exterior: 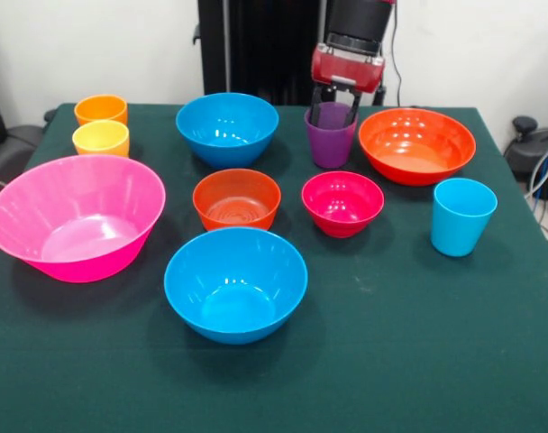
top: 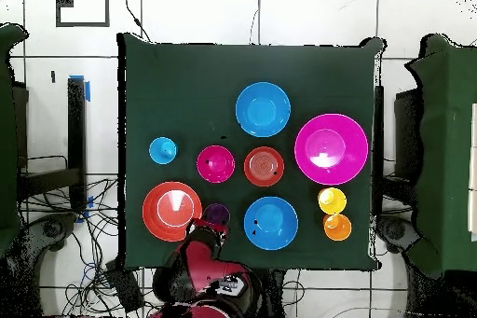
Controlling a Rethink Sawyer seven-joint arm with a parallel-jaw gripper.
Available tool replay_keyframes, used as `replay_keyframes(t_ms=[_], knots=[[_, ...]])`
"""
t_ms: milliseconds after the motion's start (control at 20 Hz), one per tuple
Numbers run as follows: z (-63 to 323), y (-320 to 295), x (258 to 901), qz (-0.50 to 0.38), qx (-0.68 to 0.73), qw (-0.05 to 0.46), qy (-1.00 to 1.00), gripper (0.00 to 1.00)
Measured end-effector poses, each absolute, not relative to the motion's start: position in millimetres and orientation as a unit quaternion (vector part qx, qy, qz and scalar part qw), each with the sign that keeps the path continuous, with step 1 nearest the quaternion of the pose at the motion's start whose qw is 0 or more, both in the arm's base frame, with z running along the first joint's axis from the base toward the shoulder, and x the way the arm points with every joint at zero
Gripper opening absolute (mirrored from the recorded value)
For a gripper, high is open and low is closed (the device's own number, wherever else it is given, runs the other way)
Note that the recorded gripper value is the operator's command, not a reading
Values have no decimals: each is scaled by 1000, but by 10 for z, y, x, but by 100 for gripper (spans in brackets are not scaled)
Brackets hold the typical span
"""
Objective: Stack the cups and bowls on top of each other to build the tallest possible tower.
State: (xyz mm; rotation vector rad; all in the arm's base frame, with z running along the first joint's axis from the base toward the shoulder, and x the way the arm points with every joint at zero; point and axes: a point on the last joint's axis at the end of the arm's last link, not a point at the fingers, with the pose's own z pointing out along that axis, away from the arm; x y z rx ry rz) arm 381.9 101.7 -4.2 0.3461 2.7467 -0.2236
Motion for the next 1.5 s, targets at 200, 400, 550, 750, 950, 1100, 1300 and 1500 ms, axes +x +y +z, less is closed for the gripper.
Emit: replay_keyframes(t_ms=[200, 400, 550, 750, 950, 1100, 1300, 1500], knots=[[-51, 1006, 3828, -78, 122, 187, 972, 100], [-51, 1003, 3831, -78, 123, 187, 972, 100], [-51, 1003, 3830, -78, 123, 187, 972, 100], [-50, 1003, 3831, -78, 123, 187, 972, 100], [-16, 1004, 3848, -77, 124, 191, 971, 100], [63, 1006, 3856, -78, 125, 195, 970, 100], [238, 995, 3875, -82, 128, 200, 968, 100], [460, 945, 3912, -92, 134, 200, 966, 100]])
